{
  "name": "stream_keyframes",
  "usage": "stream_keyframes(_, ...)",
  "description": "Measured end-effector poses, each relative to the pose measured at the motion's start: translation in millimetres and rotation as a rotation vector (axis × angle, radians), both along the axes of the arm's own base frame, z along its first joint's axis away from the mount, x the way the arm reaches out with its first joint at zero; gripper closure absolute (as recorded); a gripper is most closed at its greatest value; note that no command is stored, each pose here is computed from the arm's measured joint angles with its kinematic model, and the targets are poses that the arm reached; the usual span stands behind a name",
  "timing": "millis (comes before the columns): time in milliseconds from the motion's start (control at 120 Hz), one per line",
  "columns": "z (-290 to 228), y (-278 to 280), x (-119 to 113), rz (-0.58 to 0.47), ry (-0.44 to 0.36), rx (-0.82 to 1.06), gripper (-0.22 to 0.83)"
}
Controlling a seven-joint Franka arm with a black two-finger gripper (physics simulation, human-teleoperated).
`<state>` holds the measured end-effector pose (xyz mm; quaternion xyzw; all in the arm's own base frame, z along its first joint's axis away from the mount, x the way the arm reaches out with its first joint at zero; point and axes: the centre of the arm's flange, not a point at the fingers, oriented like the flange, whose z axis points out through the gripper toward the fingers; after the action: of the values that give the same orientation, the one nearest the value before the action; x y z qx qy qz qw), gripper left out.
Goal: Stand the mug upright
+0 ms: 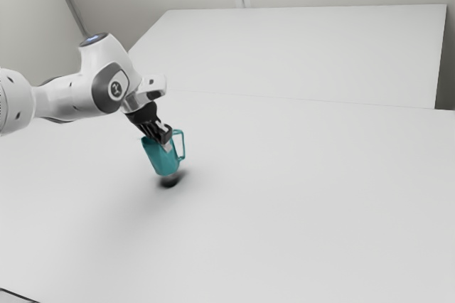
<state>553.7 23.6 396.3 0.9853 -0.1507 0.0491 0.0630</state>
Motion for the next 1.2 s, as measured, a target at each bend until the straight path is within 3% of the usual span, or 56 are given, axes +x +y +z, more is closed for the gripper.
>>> stream_keyframes(233, -4.6, -67.6, 3.8, -0.108, -0.092, 0.013, 0.79)
stream_keyframes(433, -12.8, -51.0, 5.6, -0.088, -0.152, 0.037, 0.79)
stream_keyframes(1200, -44.4, -48.4, 4.7, -0.076, -0.174, 0.046, 0.79)
